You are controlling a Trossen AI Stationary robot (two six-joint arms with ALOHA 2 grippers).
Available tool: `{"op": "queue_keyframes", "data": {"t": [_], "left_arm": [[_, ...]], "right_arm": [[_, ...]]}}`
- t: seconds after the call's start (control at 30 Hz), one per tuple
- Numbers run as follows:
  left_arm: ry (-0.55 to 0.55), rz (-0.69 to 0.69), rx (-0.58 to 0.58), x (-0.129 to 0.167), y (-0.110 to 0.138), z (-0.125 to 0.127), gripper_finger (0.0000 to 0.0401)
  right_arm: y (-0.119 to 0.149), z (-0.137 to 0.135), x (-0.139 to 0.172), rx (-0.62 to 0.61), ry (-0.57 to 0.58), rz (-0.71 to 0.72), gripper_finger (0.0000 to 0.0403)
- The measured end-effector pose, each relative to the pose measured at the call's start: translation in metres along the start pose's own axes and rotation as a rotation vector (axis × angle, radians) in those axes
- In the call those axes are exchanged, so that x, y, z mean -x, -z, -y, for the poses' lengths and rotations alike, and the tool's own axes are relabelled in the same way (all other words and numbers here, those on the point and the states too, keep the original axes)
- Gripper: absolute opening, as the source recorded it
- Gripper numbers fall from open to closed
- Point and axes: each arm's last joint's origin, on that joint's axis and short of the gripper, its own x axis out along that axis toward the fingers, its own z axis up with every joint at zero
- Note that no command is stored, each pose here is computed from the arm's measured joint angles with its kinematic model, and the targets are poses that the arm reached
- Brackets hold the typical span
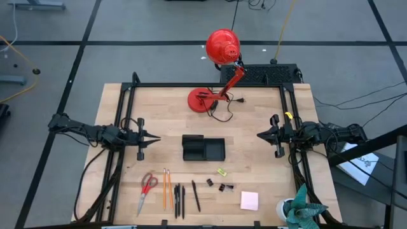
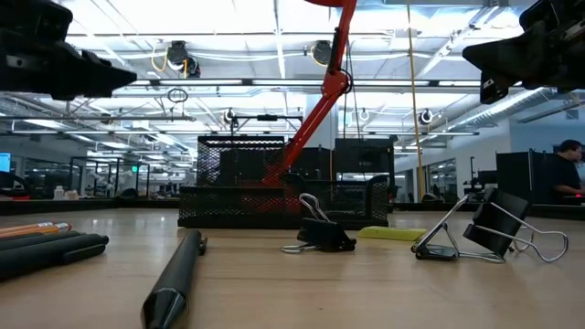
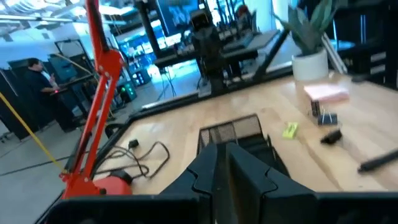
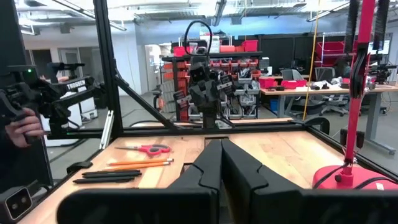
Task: Pick and place office supplies into organizer
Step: Put the black binder clip into the black mesh desk organizer
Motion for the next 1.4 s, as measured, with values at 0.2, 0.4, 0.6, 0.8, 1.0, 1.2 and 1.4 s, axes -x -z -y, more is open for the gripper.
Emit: {"op": "queue_keyframes", "data": {"t": [0.2, 0.4, 0.6, 0.8, 1.0, 1.2, 1.4], "left_arm": [[-0.03, 0.14, 0.132, 0.001, -0.014, -0.004, 0.0042], [-0.013, 0.183, 0.183, 0.002, -0.017, -0.005, 0.0042], [-0.069, 0.244, 0.059, 0.003, -0.024, -0.008, 0.0042], [-0.079, 0.253, 0.075, 0.003, -0.025, -0.008, 0.0042], [-0.131, 0.238, 0.126, 0.003, -0.024, -0.01, 0.0042], [-0.245, 0.211, 0.172, 0.004, -0.024, -0.013, 0.0042], [-0.243, 0.282, 0.233, 0.005, -0.029, -0.015, 0.0042]], "right_arm": [[0.0, 0.0, 0.0, 0.003, -0.001, 0.005, 0.0004], [-0.002, 0.0, 0.0, 0.116, 0.0, 0.023, 0.0004], [-0.002, 0.0, 0.0, 0.16, 0.001, 0.023, 0.0004], [-0.002, 0.0, 0.0, 0.201, 0.003, 0.019, 0.0004], [-0.005, 0.0, 0.0, 0.205, 0.007, 0.052, 0.0004], [-0.007, 0.0, -0.001, 0.201, 0.03, 0.073, 0.0004], [-0.007, -0.002, -0.008, 0.081, 0.036, 0.061, 0.0017]]}}
